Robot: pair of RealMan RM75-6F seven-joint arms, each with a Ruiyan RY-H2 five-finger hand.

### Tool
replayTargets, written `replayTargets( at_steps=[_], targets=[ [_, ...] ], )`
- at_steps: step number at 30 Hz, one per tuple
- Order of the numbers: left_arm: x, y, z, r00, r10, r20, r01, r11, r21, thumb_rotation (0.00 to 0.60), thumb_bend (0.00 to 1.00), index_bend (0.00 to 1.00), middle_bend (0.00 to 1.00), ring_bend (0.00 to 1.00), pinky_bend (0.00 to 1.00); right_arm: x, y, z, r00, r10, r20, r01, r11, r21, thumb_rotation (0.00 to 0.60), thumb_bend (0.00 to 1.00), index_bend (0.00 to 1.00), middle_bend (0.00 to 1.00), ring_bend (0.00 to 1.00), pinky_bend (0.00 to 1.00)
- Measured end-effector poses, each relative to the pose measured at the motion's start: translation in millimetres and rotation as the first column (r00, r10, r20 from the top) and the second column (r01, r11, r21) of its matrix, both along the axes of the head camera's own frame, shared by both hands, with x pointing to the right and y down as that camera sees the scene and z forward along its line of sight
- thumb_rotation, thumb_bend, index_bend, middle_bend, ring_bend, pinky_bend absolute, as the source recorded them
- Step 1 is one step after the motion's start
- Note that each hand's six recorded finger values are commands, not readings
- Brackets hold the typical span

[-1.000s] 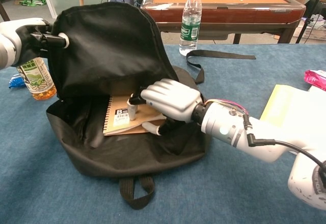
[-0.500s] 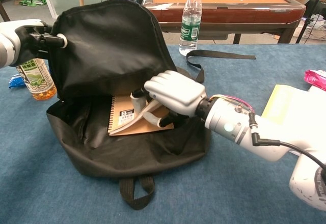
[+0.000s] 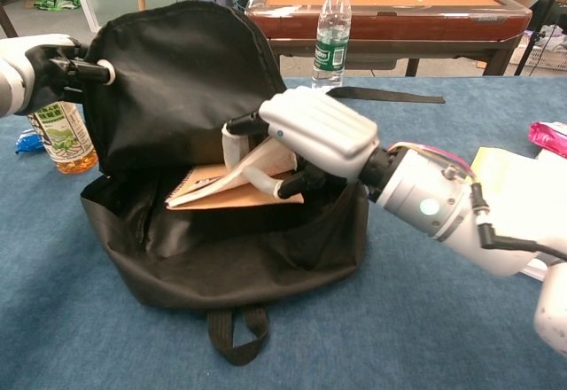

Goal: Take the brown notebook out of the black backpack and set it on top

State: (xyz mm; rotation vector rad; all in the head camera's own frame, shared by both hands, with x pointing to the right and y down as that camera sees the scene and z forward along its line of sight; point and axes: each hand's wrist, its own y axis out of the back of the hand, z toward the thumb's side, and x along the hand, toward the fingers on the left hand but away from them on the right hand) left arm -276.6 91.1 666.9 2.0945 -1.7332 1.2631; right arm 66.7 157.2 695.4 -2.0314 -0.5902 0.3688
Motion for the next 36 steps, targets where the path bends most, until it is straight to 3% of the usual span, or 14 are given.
replayTargets(
  at_steps=[9, 15, 19, 23, 29, 36],
  targets=[
    [3, 5, -2, 1.0, 0.022, -0.007, -0.022, 1.0, -0.007, 0.6, 0.72, 0.49, 0.45, 0.45, 0.4, 22, -1, -61, 0.991, 0.015, 0.133, -0.015, 1.0, -0.001, 0.6, 0.61, 0.89, 0.64, 0.53, 0.5],
    [4, 8, -5, 0.999, 0.051, -0.008, -0.052, 0.999, -0.007, 0.6, 0.67, 0.42, 0.41, 0.42, 0.4, 48, -10, -110, 0.977, 0.059, 0.203, -0.06, 0.998, -0.003, 0.6, 0.61, 0.89, 0.64, 0.53, 0.5],
    [7, 11, -8, 0.996, 0.092, -0.01, -0.092, 0.996, 0.003, 0.6, 0.62, 0.31, 0.32, 0.34, 0.4, 71, -19, -143, 0.967, 0.105, 0.233, -0.109, 0.994, 0.006, 0.6, 0.61, 0.89, 0.64, 0.53, 0.5],
    [11, 14, -14, 0.991, 0.133, -0.02, -0.133, 0.991, 0.017, 0.6, 0.57, 0.14, 0.15, 0.17, 0.36, 94, -28, -169, 0.957, 0.156, 0.243, -0.166, 0.986, 0.021, 0.6, 0.61, 0.89, 0.64, 0.53, 0.51],
    [14, 20, -24, 0.981, 0.191, -0.025, -0.189, 0.981, 0.052, 0.6, 0.51, 0.02, 0.02, 0.04, 0.27, 121, -41, -188, 0.948, 0.226, 0.222, -0.239, 0.971, 0.031, 0.6, 0.61, 0.89, 0.64, 0.53, 0.51],
    [11, 31, -34, 0.974, 0.226, -0.021, -0.223, 0.972, 0.077, 0.6, 0.47, 0.0, 0.0, 0.0, 0.21, 148, -51, -189, 0.939, 0.307, 0.153, -0.316, 0.948, 0.04, 0.6, 0.61, 0.89, 0.64, 0.53, 0.51]
  ],
)
